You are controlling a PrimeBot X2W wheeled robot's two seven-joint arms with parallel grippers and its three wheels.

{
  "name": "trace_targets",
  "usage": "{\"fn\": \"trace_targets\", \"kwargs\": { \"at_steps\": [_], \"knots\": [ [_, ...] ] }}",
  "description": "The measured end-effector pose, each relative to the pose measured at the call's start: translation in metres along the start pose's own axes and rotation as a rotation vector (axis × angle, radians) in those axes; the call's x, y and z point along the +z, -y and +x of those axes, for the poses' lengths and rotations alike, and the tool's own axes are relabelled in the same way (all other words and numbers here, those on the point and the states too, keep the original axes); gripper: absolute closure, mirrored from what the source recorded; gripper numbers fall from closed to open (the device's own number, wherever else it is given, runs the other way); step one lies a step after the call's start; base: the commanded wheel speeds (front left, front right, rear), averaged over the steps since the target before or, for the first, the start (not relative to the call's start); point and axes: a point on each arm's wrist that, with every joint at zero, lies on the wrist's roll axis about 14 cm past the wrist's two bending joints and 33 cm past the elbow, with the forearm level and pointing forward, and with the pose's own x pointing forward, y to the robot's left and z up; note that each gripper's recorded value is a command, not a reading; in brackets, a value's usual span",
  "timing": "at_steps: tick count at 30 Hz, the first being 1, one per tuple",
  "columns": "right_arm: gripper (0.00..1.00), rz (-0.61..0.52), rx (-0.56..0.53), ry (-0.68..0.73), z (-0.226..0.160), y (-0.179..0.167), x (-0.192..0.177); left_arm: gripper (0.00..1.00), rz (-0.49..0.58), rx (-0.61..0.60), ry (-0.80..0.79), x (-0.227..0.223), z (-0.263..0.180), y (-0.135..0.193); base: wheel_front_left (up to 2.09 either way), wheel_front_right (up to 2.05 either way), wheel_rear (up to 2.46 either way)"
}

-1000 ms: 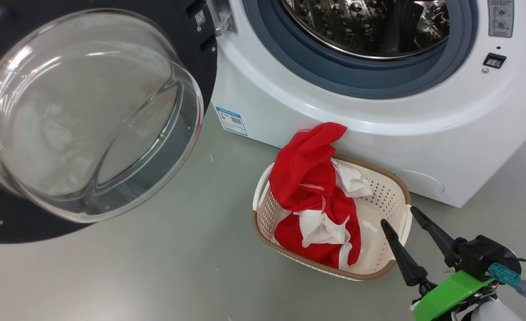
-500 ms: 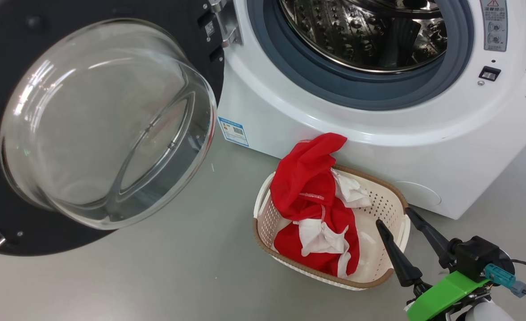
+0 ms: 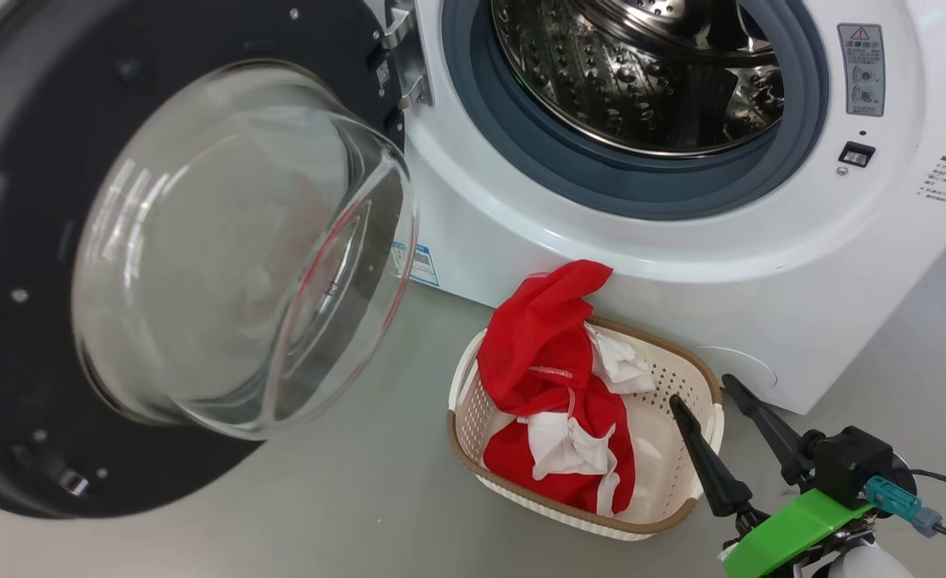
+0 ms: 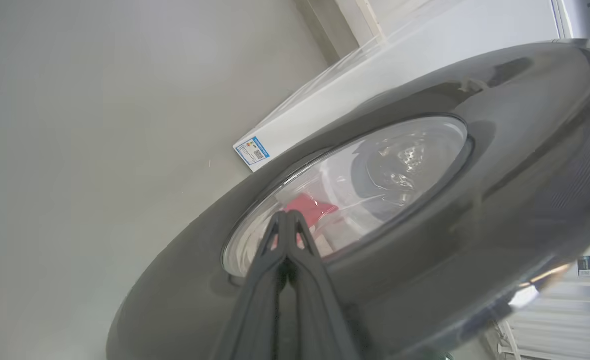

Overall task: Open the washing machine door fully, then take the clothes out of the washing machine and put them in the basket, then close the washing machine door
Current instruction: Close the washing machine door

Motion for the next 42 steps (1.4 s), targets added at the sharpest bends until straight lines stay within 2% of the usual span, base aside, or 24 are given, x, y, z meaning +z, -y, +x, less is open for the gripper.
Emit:
{"fn": "trace_targets", "kwargs": {
  "at_steps": [16,25,34,42],
  "knots": [
    [0.0,-0.006,-0.041,0.016,-0.02,0.0,0.007,1.0,0.166,-0.17,-0.21,-0.05,-0.004,0.044,0.0,0.0,0.0],
    [0.0,-0.004,-0.11,0.051,-0.038,0.013,0.017,1.0,0.258,-0.388,-0.326,-0.09,0.0,0.098,0.0,0.0,0.0],
    [0.0,-0.004,-0.17,0.088,-0.054,0.024,0.027,1.0,0.414,-0.548,-0.432,-0.141,0.012,0.155,0.0,0.0,0.0],
    [0.0,0.01,-0.239,0.121,-0.072,0.036,0.033,1.0,0.461,-0.643,-0.479,-0.182,0.035,0.192,0.0,0.0,0.0]
  ]
}}
